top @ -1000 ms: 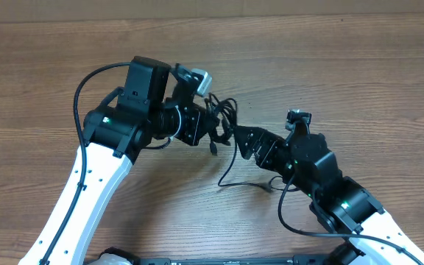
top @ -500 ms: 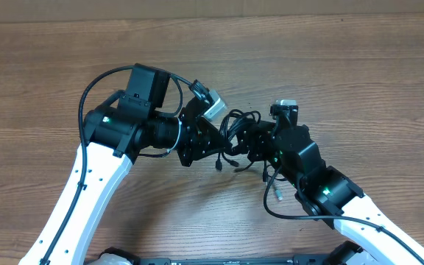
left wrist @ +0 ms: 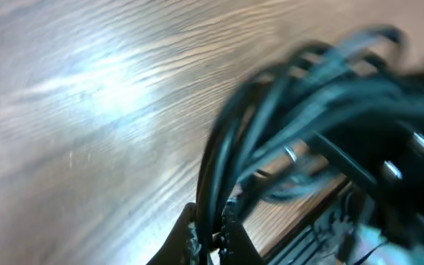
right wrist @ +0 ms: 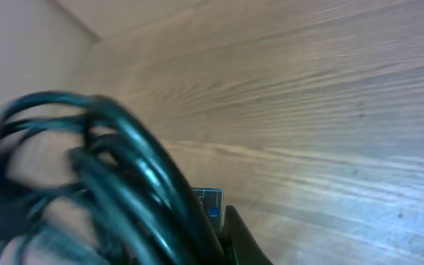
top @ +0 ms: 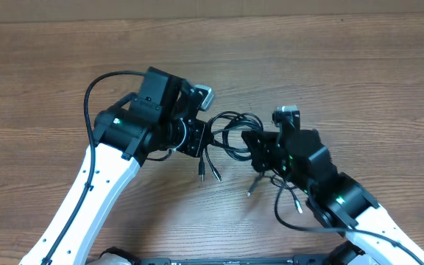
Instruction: Untangle cables
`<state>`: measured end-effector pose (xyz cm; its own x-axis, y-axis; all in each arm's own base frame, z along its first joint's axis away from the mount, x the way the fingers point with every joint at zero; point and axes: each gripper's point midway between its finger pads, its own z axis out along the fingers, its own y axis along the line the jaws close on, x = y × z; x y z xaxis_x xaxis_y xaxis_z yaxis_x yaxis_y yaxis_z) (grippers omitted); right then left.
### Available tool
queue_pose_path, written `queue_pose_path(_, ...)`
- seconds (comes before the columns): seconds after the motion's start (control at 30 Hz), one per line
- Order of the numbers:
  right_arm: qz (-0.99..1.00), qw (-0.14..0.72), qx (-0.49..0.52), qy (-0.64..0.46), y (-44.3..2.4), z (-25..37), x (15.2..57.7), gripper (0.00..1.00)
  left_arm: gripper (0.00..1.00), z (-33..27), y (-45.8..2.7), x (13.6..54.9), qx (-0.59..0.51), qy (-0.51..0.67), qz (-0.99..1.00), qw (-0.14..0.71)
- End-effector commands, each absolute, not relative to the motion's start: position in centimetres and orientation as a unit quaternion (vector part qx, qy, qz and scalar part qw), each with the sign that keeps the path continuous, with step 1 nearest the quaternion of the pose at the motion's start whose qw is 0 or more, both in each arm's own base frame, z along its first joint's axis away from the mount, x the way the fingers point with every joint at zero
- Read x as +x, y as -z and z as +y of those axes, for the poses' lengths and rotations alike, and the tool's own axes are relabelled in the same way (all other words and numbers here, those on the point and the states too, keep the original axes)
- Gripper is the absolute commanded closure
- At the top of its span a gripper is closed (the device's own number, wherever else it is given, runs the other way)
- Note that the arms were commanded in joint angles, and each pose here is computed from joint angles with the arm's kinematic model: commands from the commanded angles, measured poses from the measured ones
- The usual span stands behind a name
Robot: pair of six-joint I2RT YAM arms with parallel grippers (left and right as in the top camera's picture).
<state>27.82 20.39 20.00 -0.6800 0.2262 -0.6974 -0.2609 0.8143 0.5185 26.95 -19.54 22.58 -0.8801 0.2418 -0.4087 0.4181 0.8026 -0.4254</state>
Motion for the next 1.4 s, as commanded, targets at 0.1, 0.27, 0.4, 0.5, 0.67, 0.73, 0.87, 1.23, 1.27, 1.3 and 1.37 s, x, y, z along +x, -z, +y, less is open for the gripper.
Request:
queue_pose_path(0.1, 0.822, 0.473, 0.03, -0.315, -25.6, 16.5, 26.9, 0.96, 0.96, -11.2, -21.8, 29.5, -0.034, 0.083, 0.974, 0.21)
queue_pose_path(0.27, 0.801, 0.499, 0.031, -0.328, -27.7, 15.8, 26.0, 0.96, 0.96, -8.1, -21.8, 28.3, -0.111, 0.024, 0.972, 0.206)
queue_pose_path(0.4, 0.802, 0.497, 0.03, -0.329, -27.6, 15.8, 26.0, 0.96, 0.96, -4.8, -23.2, 25.9, -0.203, -0.022, 0.954, 0.221)
queue_pose_path(0.5, 0.803, 0.492, 0.024, -0.334, -27.5, 16.3, 26.1, 0.96, 0.96, -4.0, -24.4, 24.2, -0.23, -0.012, 0.945, 0.233)
queue_pose_path(0.67, 0.795, 0.496, 0.014, -0.35, -28.1, 17.0, 26.3, 0.96, 0.96, -3.5, -26.0, 22.9, -0.264, 0.015, 0.929, 0.26)
queue_pose_path(0.73, 0.793, 0.498, 0.012, -0.351, -28.2, 17.1, 26.3, 0.96, 0.95, -3.6, -26.4, 22.9, -0.272, 0.029, 0.923, 0.27)
queue_pose_path(0.87, 0.794, 0.5, 0.002, -0.345, -28.1, 17.2, 26.4, 0.96, 0.95, -7.4, -27.9, 24.4, -0.17, 0.112, 0.935, 0.29)
queue_pose_path(1.23, 0.811, 0.451, -0.053, -0.368, -25.9, 20.0, 26.4, 0.95, 0.53, -17.9, -33.6, 23.6, 0.167, 0.339, 0.865, 0.33)
queue_pose_path(1.27, 0.81, 0.447, -0.06, -0.376, -25.8, 20.5, 26.5, 0.95, 0.48, -18.1, -33.8, 23.6, 0.175, 0.343, 0.861, 0.333)
queue_pose_path(1.3, 0.805, 0.445, -0.068, -0.387, -26.0, 21.1, 26.6, 0.94, 0.45, -18.1, -33.8, 23.6, 0.18, 0.341, 0.86, 0.335)
queue_pose_path(1.37, 0.789, 0.446, -0.087, -0.413, -26.7, 22.4, 26.9, 0.94, 0.44, -17.9, -33.5, 23.5, 0.188, 0.332, 0.861, 0.336)
